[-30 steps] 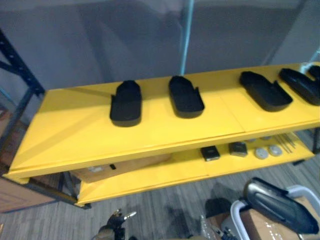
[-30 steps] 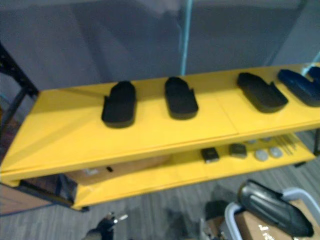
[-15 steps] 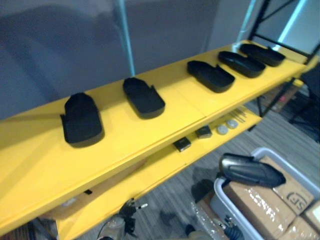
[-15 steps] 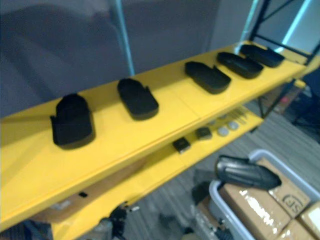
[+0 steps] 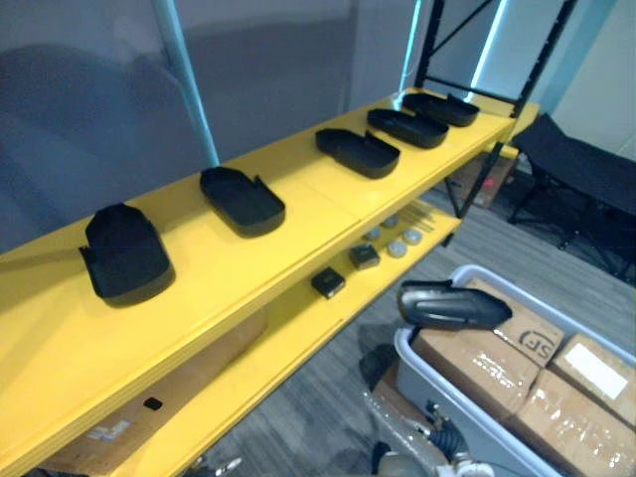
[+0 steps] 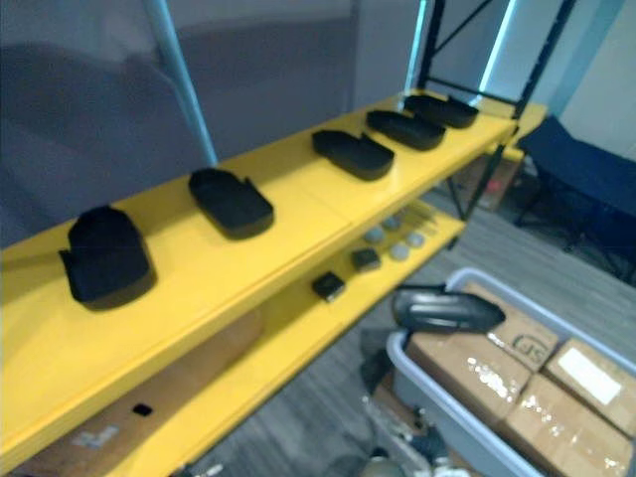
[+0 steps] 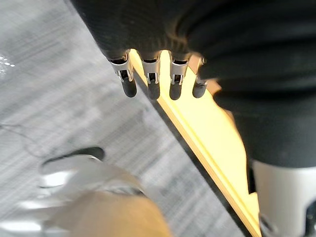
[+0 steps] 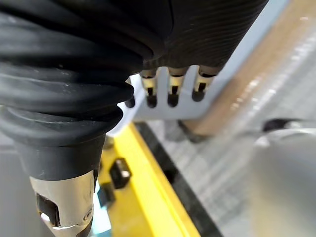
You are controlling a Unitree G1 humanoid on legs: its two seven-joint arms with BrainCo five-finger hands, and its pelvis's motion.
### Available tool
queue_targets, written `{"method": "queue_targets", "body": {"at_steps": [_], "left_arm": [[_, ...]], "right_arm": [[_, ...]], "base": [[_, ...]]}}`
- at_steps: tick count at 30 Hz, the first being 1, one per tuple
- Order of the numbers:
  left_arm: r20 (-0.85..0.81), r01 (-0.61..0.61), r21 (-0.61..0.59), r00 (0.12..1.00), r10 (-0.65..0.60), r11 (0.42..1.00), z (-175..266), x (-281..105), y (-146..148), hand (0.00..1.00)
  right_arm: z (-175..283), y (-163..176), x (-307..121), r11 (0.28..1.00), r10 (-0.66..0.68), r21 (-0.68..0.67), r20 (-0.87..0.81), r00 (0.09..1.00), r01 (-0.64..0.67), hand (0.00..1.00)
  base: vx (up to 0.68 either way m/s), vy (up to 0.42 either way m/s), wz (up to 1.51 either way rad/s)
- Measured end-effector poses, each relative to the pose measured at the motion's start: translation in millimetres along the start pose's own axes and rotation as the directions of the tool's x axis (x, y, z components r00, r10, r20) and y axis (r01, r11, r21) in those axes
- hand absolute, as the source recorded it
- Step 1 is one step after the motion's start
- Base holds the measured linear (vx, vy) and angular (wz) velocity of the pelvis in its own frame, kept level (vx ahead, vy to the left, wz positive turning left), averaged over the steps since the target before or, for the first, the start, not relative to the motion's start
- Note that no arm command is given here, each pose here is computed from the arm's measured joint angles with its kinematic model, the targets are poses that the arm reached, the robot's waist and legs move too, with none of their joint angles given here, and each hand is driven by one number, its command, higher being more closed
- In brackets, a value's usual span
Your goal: Walk over and take plastic housings, then place them on the shelf
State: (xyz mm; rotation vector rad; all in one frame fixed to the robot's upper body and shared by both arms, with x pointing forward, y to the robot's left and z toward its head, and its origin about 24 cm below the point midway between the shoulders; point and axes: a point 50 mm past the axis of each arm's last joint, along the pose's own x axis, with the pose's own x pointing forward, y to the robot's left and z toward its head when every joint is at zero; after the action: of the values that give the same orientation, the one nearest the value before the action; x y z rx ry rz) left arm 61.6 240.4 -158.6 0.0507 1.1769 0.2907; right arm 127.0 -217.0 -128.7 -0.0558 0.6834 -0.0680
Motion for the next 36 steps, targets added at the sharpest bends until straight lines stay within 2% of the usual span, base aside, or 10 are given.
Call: {"method": "queue_targets", "body": {"at_steps": [6,9,11,14,16,19,26,31,34,36], "left_arm": [[0.034,0.016,-0.041,0.999,-0.015,0.999,2.6,0.0,-7.7,0.00],[0.055,0.028,-0.082,0.998,-0.023,0.996,4.1,-0.2,-12.4,0.00],[0.101,0.051,-0.080,0.994,-0.043,0.995,13.4,0.4,-21.3,0.00],[0.136,0.076,-0.048,0.988,-0.069,0.996,18.6,0.2,-29.7,0.00],[0.161,0.076,-0.048,0.985,-0.067,0.996,21.5,0.1,-29.7,0.00],[0.199,0.076,-0.043,0.978,-0.065,0.996,27.0,-0.1,-28.9,0.00],[0.245,0.074,-0.034,0.968,-0.063,0.997,31.6,-0.7,-24.2,0.00],[0.265,0.121,0.095,0.954,-0.142,0.988,33.3,-2.1,-32.1,0.00],[0.260,0.129,0.108,0.953,-0.153,0.986,31.1,-2.6,-32.1,0.00],[0.270,0.111,0.108,0.953,-0.137,0.988,36.5,-2.4,-25.8,0.00]], "right_arm": [[22.9,9.1,5.7,0.999,-0.025,-0.033,0.108,0.994,0.028,0.00],[52.8,9.5,5.5,0.995,-0.051,-0.072,0.260,0.964,0.072,0.00],[75.1,9.5,0.9,0.984,-0.039,-0.145,0.386,0.921,0.102,0.00],[110.8,22.1,-7.9,0.970,-0.004,-0.198,0.565,0.825,0.141,0.00],[144.4,31.4,-24.9,0.973,-0.013,-0.151,0.713,0.701,0.172,0.00],[169.7,29.3,-36.6,0.976,-0.076,-0.062,0.806,0.587,0.210,0.00],[170.4,25.2,-35.1,0.974,-0.139,-0.003,0.787,0.602,0.228,0.00],[144.9,-8.2,-34.7,0.923,-0.352,0.137,0.677,0.646,0.359,0.00],[132.9,-23.9,-40.3,0.898,-0.412,0.164,0.640,0.649,0.408,0.00],[122.8,-22.9,-42.4,0.900,-0.422,0.193,0.605,0.675,0.390,0.00]], "base": [[0.01,-0.098,-0.24],[0.08,-0.029,-0.11],[0.07,0.049,0.03],[0.08,0.075,-0.13],[0.08,0.073,-0.20],[0.03,0.083,-0.14],[-0.02,0.037,-0.02],[-0.05,-0.010,0.02],[-0.07,0.020,-0.32],[-0.16,0.000,-0.48]]}}
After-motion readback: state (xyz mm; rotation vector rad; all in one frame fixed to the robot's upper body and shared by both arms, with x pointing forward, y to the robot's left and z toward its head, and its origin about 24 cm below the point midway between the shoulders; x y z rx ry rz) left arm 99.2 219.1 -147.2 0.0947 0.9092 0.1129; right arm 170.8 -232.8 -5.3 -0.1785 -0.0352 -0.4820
